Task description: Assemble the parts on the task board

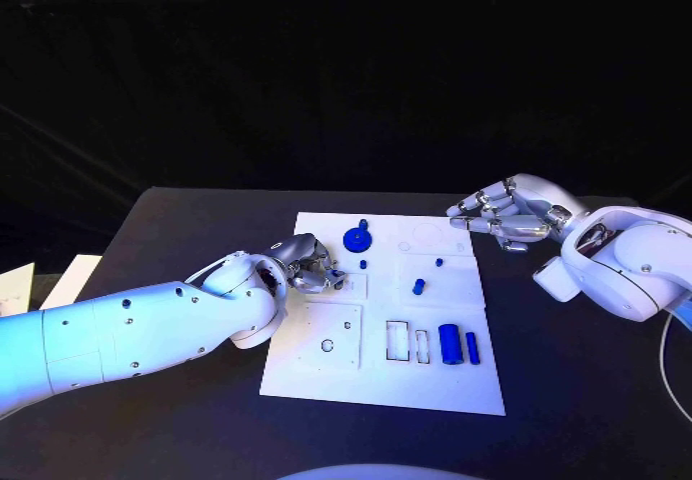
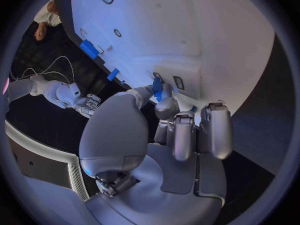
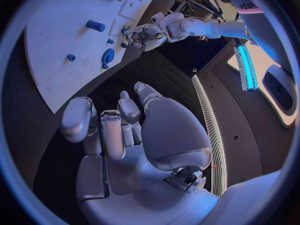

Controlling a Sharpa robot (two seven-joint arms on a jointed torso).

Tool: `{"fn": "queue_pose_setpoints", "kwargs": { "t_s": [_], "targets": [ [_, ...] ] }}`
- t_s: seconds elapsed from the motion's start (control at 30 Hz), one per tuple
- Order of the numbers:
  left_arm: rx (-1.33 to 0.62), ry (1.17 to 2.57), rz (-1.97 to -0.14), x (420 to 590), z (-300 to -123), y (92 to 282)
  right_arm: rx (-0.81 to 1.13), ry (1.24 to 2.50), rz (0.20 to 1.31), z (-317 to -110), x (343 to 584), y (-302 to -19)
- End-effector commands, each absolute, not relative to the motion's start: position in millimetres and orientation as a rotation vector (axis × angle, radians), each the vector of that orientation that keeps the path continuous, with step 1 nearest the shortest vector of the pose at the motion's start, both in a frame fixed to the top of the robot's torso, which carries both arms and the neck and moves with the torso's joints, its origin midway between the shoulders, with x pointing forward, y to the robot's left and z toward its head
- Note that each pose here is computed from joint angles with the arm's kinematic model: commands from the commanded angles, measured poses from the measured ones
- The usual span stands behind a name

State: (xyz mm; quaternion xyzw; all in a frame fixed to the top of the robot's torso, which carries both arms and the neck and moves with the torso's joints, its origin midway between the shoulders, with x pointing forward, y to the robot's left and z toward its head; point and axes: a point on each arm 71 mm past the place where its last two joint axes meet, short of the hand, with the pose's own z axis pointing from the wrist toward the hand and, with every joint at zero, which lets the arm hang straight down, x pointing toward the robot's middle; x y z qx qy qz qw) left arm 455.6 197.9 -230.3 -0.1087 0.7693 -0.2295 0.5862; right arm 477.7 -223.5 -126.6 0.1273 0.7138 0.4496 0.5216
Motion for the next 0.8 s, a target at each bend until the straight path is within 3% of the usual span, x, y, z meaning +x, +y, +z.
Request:
{"fn": "queue_pose_setpoints", "kwargs": {
  "t_s": [0.03, 0.8],
  "targets": [
    [-0.237, 1.871, -0.505, 451.8, -240.4, 198.4, 0.296, 1.716, 1.088, -126.9, 477.3, -222.6],
    [-0.162, 1.903, -0.489, 450.0, -241.7, 198.6, 0.299, 1.718, 1.085, -127.9, 478.3, -223.8]
  ]
}}
